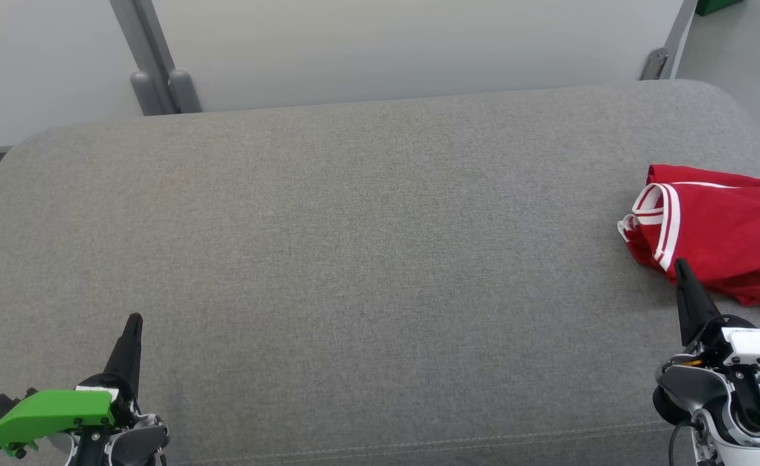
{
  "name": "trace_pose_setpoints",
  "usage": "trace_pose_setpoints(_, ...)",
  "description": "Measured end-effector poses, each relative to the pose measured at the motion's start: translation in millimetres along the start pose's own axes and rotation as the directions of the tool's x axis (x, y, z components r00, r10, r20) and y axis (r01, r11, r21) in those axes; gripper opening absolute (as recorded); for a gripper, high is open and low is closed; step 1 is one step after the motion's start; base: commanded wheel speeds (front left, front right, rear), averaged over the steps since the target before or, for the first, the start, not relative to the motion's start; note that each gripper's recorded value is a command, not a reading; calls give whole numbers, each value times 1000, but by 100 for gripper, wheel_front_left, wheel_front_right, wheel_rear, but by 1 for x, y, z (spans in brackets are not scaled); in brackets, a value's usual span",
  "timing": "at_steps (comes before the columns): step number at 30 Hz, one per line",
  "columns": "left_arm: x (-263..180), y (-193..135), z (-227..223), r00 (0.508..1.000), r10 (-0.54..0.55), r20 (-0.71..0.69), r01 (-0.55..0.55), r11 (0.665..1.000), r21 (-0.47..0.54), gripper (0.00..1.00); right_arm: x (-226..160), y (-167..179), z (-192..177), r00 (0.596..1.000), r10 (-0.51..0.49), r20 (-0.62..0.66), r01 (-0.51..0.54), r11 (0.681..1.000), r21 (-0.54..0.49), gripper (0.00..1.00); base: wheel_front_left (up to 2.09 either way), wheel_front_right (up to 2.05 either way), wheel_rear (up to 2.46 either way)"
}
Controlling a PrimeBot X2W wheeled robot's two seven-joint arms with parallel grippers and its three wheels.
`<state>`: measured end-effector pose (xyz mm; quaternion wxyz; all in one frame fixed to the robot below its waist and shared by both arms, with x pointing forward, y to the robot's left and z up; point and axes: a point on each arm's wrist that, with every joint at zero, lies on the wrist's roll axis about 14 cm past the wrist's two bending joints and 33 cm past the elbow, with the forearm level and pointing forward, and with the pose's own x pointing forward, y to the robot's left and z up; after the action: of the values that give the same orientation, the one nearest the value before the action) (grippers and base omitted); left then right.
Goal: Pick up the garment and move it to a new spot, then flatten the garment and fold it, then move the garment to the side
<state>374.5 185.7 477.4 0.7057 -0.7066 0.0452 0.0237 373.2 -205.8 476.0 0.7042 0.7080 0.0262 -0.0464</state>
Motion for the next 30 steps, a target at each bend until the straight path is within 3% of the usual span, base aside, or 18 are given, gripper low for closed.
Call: trace_pose_setpoints(30,0,2,0,1000,3,4,-3,1000,-9,0,0,-2,0,1000,-5,1,5,1000,3,0,0,0,0)
